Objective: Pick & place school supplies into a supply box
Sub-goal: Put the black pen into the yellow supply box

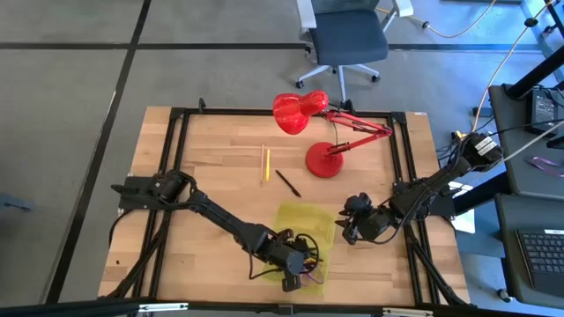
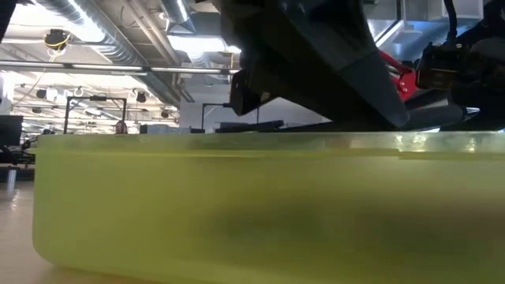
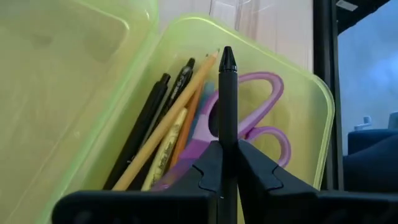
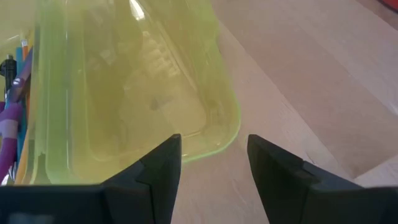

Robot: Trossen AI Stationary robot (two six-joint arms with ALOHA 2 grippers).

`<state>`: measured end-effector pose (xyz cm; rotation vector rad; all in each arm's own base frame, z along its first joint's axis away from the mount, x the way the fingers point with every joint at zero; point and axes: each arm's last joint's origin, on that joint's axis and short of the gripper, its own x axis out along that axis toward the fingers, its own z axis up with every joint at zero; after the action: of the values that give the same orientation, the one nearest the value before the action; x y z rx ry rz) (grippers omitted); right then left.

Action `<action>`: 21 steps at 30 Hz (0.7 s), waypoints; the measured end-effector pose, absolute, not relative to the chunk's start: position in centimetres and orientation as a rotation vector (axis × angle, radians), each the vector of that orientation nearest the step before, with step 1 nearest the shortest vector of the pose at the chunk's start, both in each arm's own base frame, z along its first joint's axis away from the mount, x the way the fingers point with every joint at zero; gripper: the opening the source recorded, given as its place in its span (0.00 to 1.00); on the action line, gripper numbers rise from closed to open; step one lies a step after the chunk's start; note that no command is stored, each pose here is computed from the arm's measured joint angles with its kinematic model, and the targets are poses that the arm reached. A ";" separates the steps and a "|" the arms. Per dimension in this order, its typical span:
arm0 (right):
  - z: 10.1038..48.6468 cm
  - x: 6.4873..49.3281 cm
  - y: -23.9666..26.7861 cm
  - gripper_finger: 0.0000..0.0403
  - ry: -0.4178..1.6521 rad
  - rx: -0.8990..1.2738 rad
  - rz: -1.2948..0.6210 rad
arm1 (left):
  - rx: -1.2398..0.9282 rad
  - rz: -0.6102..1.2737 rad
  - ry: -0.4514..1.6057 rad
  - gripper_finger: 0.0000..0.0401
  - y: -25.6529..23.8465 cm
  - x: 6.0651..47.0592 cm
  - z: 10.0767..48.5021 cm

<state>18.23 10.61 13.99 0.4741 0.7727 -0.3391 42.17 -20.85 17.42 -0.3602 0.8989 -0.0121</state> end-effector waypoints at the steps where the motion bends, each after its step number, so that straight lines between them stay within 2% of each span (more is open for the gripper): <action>1: 14.0 18.2 10.6 0.47 0.773 0.473 -0.339 | -0.362 -0.011 0.898 0.05 -20.9 42.2 17.3; 9: 14.0 18.2 10.6 0.47 0.775 0.466 -0.338 | -0.364 0.029 0.906 0.12 -20.6 42.3 16.7; 21: 14.0 18.2 10.6 0.47 0.776 0.464 -0.338 | -0.380 0.007 0.923 0.12 -20.7 42.3 16.6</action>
<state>18.21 10.59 13.97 0.4644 0.7761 -0.3379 42.30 -20.74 16.59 -0.3798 0.9229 0.0066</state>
